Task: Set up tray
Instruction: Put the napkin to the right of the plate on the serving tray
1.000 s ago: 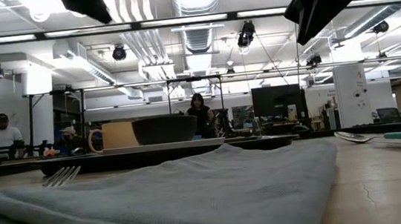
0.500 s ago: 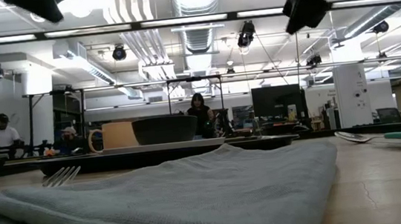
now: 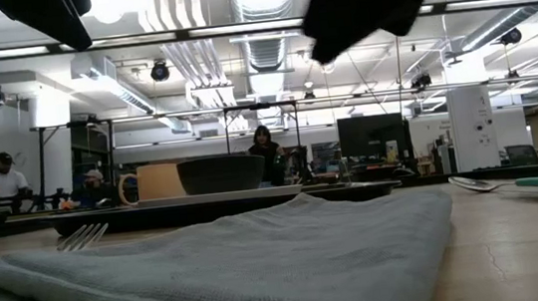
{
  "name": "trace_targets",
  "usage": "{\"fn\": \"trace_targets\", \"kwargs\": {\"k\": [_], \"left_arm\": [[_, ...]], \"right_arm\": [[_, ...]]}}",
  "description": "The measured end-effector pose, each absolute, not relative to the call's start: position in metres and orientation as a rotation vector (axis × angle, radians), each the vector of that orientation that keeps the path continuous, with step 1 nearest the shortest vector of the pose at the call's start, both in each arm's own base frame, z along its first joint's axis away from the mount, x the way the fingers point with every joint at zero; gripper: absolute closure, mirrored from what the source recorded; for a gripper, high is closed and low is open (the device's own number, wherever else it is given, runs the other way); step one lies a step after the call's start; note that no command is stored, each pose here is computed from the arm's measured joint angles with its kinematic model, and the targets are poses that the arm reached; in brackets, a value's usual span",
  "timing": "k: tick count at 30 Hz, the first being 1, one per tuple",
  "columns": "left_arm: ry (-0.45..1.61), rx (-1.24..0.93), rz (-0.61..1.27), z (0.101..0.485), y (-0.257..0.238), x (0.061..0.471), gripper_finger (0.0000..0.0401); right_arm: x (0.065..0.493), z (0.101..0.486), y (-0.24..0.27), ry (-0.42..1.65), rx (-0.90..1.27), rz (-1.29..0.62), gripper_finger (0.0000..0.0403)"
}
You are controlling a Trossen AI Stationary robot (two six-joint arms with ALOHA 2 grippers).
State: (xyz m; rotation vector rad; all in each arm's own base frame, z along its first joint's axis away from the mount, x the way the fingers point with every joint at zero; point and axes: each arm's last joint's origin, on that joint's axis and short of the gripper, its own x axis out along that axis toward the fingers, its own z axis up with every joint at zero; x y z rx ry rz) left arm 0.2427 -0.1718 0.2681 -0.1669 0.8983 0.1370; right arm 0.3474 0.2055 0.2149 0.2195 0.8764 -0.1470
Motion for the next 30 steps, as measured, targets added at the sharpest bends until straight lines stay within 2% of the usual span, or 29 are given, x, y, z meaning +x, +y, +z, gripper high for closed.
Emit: {"fn": "trace_targets", "kwargs": {"k": [6, 12, 17, 30], "left_arm": [[0.898, -0.170, 0.138, 0.268, -0.172, 0.242, 0.0299], [0.897, -0.179, 0.137, 0.269, -0.173, 0.241, 0.0299], [0.883, -0.217, 0.135, 0.275, -0.171, 0.238, 0.0299], [0.815, -0.277, 0.102, 0.300, -0.160, 0.224, 0.0299]], "right_arm": [[0.387, 0.217, 0.244, 0.860, 0.221, -0.123, 0.0254], [0.414, 0.219, 0.267, 0.867, 0.337, -0.194, 0.0254], [0.431, 0.206, 0.282, 0.878, 0.400, -0.251, 0.0254], [0.441, 0.174, 0.302, 0.921, 0.495, -0.341, 0.0254]]}}
